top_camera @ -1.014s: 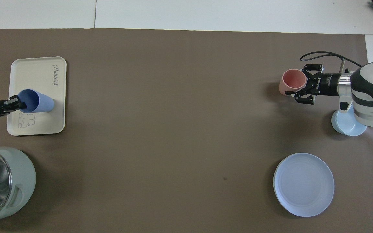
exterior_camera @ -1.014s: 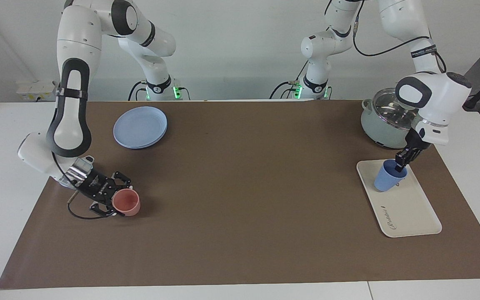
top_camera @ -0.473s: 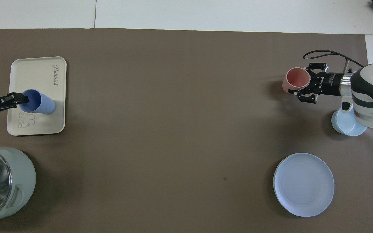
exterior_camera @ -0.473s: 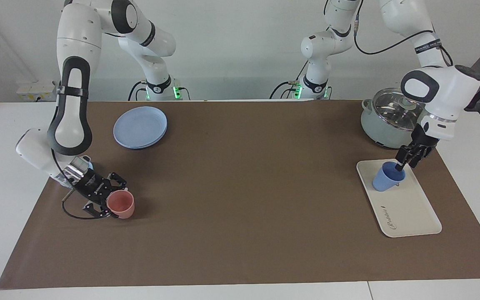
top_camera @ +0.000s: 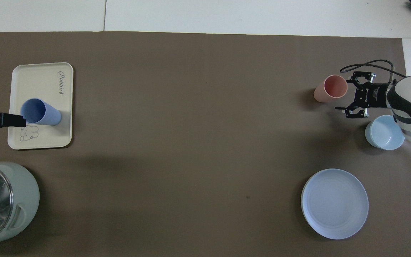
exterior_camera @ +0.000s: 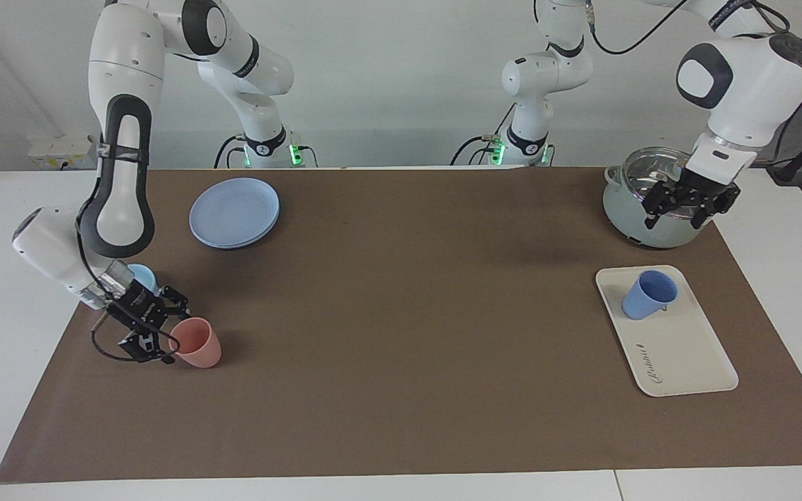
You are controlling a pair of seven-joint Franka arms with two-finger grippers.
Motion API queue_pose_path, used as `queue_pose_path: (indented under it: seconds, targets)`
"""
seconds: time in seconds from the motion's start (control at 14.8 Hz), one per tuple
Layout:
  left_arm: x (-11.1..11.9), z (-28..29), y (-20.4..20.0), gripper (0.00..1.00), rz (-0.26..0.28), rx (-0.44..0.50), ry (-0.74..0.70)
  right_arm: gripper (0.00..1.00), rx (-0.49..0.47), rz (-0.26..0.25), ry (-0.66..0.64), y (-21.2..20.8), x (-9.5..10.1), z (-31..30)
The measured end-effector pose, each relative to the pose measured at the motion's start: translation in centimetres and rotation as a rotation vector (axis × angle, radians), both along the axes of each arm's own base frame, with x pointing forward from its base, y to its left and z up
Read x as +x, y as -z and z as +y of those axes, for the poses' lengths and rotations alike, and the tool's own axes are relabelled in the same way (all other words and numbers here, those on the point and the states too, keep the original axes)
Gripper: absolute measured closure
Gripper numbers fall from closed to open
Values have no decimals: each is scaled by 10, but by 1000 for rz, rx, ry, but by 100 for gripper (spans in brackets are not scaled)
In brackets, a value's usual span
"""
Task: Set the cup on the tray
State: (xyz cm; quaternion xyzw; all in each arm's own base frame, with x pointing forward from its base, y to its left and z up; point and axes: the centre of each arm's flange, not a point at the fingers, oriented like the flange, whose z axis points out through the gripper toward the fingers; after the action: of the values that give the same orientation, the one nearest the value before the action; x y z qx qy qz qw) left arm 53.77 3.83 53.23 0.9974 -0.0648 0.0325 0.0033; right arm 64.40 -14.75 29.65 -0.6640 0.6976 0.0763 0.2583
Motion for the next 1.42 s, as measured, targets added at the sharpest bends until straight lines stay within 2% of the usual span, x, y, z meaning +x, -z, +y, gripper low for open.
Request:
queue_pose_path:
  seconds: [0.14, 0.34, 0.54, 0.74, 0.88, 1.08, 1.22, 1.42]
  targets:
    - [-6, -34, 4, 0, 48, 0, 65, 0, -115, -42, -168, 0, -2, -9]
    - [-13, -89, 9, 0, 83, 3, 129, 0, -325, -93, -514, -8, -4, -14]
    - [-18, -121, 8, 0, 86, 4, 107, 0, -487, -131, -833, -37, -6, -13]
    - [-18, -116, -9, 0, 56, -1, 54, 0, -568, -205, -1144, -75, -10, -4]
    - [-16, -100, -38, 0, 35, -6, 20, 0, -589, -240, -1266, -103, -15, 8]
    - [-14, -75, -81, 0, 32, -7, -25, 0, -625, -222, -1402, -149, -25, 44]
    - [-10, -72, -89, 0, 29, 9, -27, 0, -652, -207, -1482, -182, -35, 74]
    - [2, -72, -84, 0, 54, 22, -23, 0, -662, -226, -1526, -227, -54, 109]
